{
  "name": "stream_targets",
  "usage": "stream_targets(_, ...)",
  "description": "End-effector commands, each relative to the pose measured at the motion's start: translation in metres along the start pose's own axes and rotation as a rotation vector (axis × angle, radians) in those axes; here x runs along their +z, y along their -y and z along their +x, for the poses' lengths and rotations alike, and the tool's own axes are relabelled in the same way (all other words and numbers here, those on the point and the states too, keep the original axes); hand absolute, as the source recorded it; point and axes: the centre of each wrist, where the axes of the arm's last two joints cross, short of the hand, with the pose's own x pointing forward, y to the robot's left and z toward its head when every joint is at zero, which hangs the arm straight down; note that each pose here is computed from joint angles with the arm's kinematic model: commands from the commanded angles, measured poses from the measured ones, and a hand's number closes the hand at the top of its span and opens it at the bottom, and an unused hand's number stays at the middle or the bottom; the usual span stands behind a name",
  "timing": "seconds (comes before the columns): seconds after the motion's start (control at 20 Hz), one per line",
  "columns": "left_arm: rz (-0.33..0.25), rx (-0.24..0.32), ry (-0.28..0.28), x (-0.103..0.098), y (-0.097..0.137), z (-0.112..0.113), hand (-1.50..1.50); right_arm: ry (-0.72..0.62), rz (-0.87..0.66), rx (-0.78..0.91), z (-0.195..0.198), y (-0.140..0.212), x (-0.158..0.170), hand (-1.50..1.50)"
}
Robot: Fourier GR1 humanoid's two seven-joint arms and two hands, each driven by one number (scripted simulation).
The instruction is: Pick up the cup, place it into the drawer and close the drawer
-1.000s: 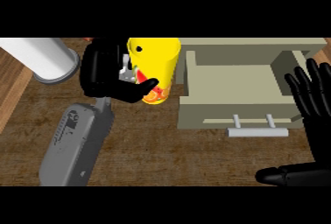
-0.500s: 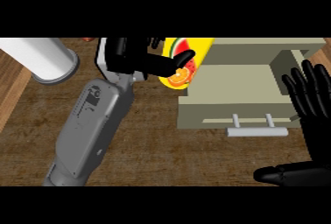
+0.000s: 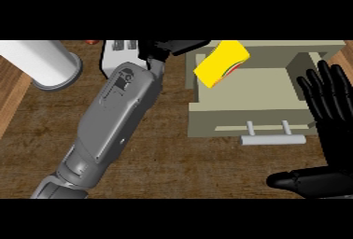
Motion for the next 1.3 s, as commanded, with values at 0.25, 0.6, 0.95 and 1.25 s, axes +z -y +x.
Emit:
stream_targets(0.25,0.026,-0.068,-0.044,-0.015,0.029,-0.017,1.50,0.014,0.003,-0.010,-0.011,0.004,-0.001,-1.50)
stream_targets(0.6,0.007,-0.120,-0.112,-0.001,0.024,-0.052,1.50,0.037,0.033,-0.002,0.004,0.004,-0.005,-1.50)
stream_targets(0.95,-0.031,-0.201,-0.126,-0.002,0.031,-0.054,1.50,0.032,0.074,-0.038,0.005,-0.010,-0.018,-1.50)
stream_targets(1.25,-0.044,-0.330,-0.163,-0.002,0.037,-0.057,1.50,0.041,0.076,-0.031,-0.005,-0.009,-0.015,-1.50)
